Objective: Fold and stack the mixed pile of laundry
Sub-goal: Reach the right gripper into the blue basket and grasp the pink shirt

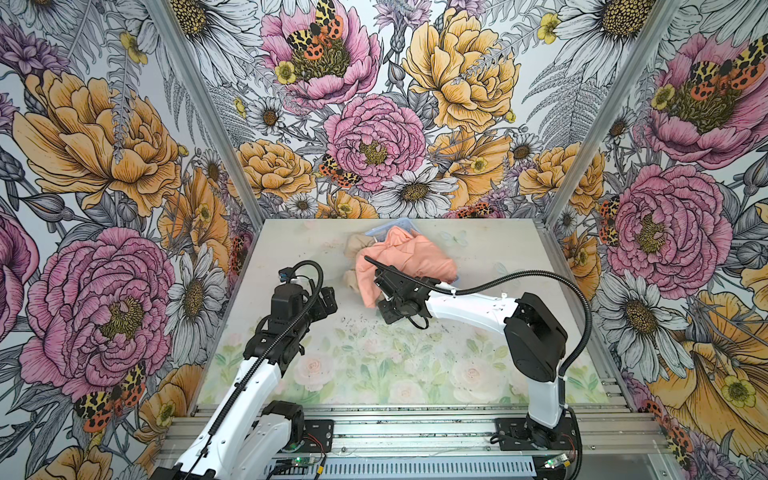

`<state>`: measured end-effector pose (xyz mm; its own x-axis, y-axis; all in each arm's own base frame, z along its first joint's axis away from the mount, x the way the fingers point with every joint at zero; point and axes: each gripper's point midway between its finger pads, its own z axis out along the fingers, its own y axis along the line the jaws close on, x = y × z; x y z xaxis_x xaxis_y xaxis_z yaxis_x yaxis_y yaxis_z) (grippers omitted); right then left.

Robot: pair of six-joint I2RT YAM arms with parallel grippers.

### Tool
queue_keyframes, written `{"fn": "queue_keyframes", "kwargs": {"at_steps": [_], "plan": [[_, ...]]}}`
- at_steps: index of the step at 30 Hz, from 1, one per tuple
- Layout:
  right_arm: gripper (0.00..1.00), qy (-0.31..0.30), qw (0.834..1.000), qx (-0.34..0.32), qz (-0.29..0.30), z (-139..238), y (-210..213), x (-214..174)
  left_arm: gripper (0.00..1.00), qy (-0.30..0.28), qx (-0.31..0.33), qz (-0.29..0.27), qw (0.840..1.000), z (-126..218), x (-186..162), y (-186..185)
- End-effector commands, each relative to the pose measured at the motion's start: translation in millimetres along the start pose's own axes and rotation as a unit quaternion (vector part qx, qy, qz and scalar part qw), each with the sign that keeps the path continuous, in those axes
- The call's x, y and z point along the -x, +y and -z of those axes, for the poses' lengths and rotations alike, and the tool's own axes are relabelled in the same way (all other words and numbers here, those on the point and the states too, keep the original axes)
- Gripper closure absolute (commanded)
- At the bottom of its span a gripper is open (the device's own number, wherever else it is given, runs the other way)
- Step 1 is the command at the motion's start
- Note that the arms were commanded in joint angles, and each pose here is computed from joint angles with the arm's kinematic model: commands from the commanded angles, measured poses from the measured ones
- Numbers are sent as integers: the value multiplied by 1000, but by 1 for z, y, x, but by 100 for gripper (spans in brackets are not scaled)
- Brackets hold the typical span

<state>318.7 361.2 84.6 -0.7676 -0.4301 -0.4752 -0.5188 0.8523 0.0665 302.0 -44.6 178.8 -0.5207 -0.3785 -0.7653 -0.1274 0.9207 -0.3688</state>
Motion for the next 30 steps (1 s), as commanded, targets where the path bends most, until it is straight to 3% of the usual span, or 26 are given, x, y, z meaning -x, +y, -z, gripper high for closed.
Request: {"fn": "queue_keyframes", "kwargs": {"at_steps": [1, 15, 19, 23, 30], "plan": [[100, 38, 997, -59, -21, 6, -37, -27, 1, 0, -4, 10, 1000, 3, -1, 0], [100, 71, 976, -170, -116, 46, -212, -76, 1, 10, -8, 8, 1000, -2, -5, -3], [100, 71, 970, -195, -124, 51, -271, -77, 1, 9, -8, 10, 1000, -3, -5, -3], [100, 57, 963, -200, -174, 56, -326, -73, 1, 12, -9, 10, 1000, -5, -5, -4], [100, 54, 957, -238, -156, 56, -376, -58, 1, 15, -9, 7, 1000, -5, -6, -4]]}}
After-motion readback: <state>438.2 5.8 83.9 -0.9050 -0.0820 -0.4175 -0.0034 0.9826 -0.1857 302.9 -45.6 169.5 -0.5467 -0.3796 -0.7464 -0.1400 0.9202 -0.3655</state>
